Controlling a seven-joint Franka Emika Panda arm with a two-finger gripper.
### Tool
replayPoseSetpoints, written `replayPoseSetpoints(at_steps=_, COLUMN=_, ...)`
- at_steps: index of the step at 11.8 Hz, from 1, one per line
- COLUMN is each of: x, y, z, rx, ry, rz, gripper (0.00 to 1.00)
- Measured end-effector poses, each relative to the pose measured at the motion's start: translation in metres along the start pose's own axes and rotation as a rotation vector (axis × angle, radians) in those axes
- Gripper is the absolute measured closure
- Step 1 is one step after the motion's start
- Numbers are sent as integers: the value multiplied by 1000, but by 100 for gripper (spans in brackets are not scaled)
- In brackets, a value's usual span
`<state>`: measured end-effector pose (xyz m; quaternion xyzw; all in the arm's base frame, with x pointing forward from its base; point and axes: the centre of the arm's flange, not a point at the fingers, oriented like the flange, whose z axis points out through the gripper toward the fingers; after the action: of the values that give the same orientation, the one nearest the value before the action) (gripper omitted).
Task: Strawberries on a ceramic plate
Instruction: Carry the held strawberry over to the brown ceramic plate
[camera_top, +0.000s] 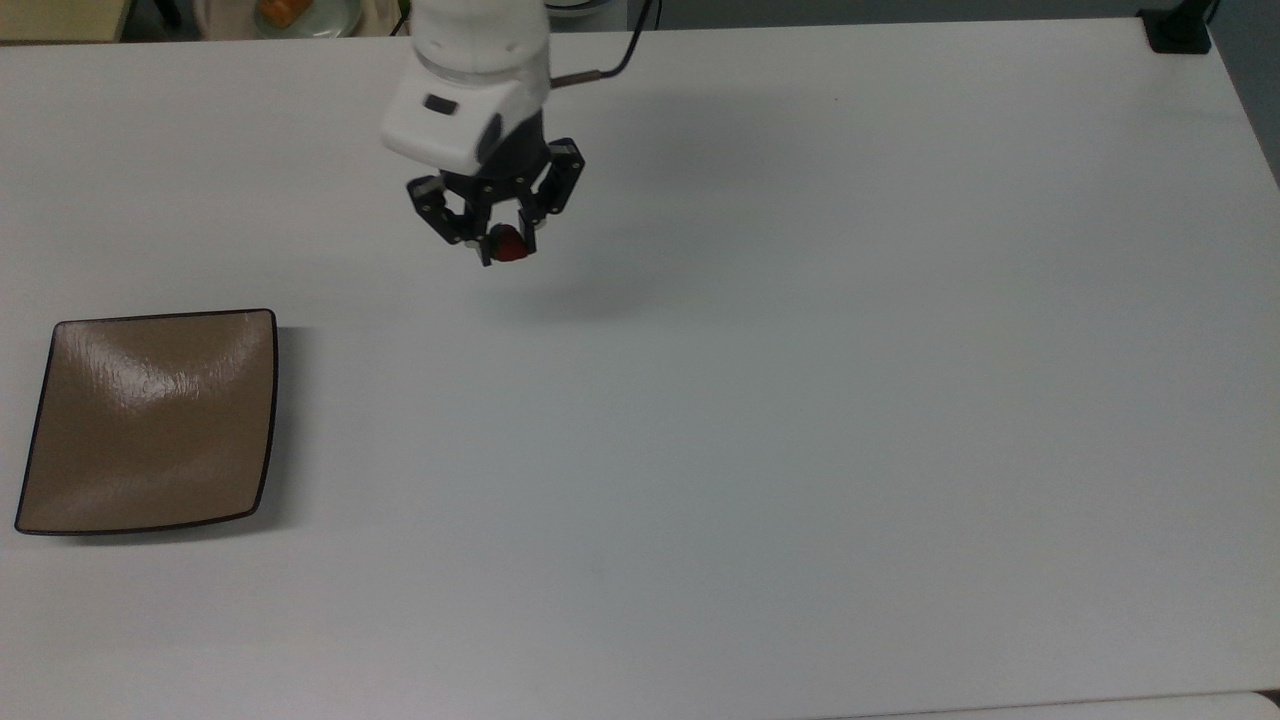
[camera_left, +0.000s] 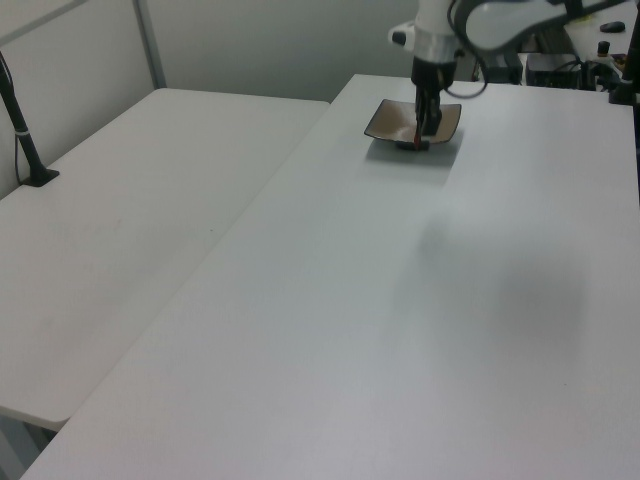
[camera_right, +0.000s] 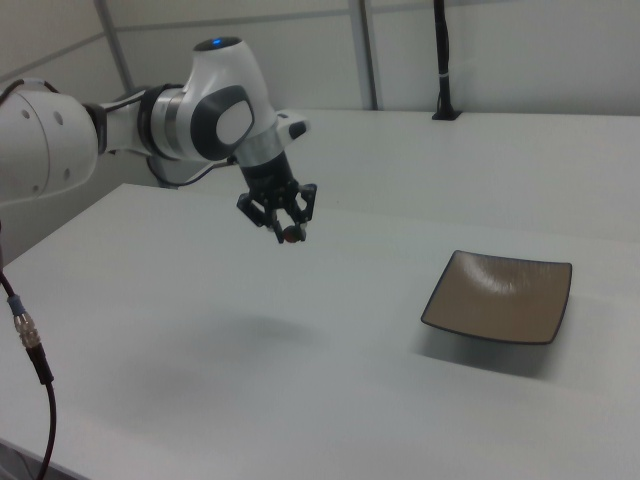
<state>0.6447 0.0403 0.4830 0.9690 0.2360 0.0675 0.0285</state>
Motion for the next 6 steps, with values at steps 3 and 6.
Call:
replayPoseSetpoints(at_steps=3, x=-18, y=61, z=-27, rx=10, ry=64, rz=38, gripper=63)
replayPoseSetpoints(at_steps=6, x=-41, y=109, z=-18, rx=3, ry=55, rz=21, gripper=63)
